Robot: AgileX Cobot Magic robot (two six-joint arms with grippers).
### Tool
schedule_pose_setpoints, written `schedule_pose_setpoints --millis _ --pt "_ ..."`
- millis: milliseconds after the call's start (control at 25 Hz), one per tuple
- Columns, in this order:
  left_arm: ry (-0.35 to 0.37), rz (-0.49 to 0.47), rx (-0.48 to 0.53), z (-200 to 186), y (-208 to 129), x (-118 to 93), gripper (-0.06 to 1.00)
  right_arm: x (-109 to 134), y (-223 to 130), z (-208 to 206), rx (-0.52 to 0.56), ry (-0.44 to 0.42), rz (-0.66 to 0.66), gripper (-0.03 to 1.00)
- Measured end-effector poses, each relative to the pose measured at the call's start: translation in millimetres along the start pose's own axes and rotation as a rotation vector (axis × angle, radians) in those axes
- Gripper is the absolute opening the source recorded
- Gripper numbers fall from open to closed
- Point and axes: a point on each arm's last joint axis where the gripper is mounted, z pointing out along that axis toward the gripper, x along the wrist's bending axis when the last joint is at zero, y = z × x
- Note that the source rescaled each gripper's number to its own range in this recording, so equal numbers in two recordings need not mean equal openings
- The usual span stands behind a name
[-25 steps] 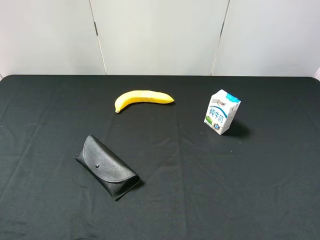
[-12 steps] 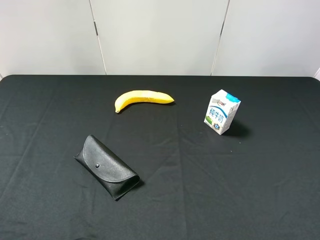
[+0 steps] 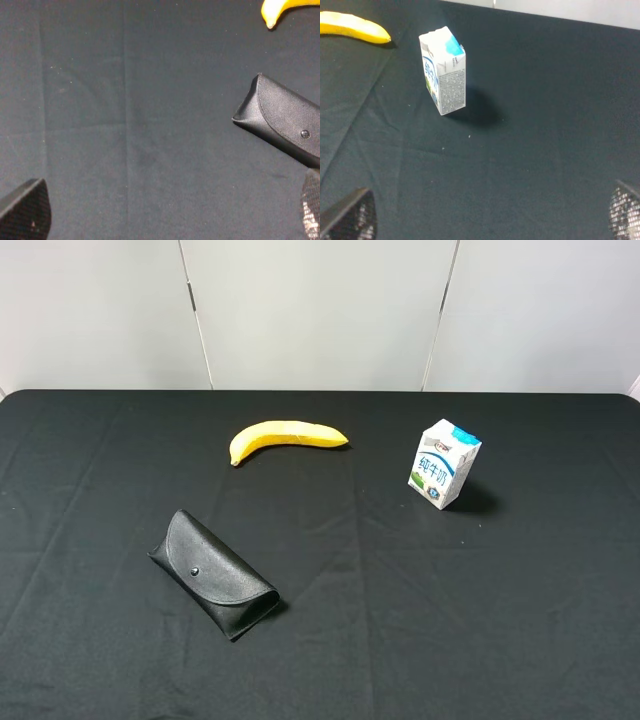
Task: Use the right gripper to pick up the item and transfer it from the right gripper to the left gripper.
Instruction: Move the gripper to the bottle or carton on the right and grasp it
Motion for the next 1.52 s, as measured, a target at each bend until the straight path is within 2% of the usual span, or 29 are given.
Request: schedule_pose_setpoints --millis 280,400,560,1040,1520 --pt "0.000 0.000 0.000 0 0 0 1.00 -2 54 16 0.104 0.005 -0.004 1.00" --pt "0.000 0.000 0.000 0 0 0 1.00 -4 84 32 0.159 0.014 -0.062 1.00" --pt "0.000 0.000 0.000 0 0 0 1.00 -5 104 59 0.241 0.033 -0.114 1.00" --pt "0.000 0.000 0.000 0 0 0 1.00 -7 132 147 0.467 0.116 -0.280 1.00" --pt "0.000 0.000 0.000 0 0 0 1.00 0 149 216 0.530 0.250 -0.314 1.00"
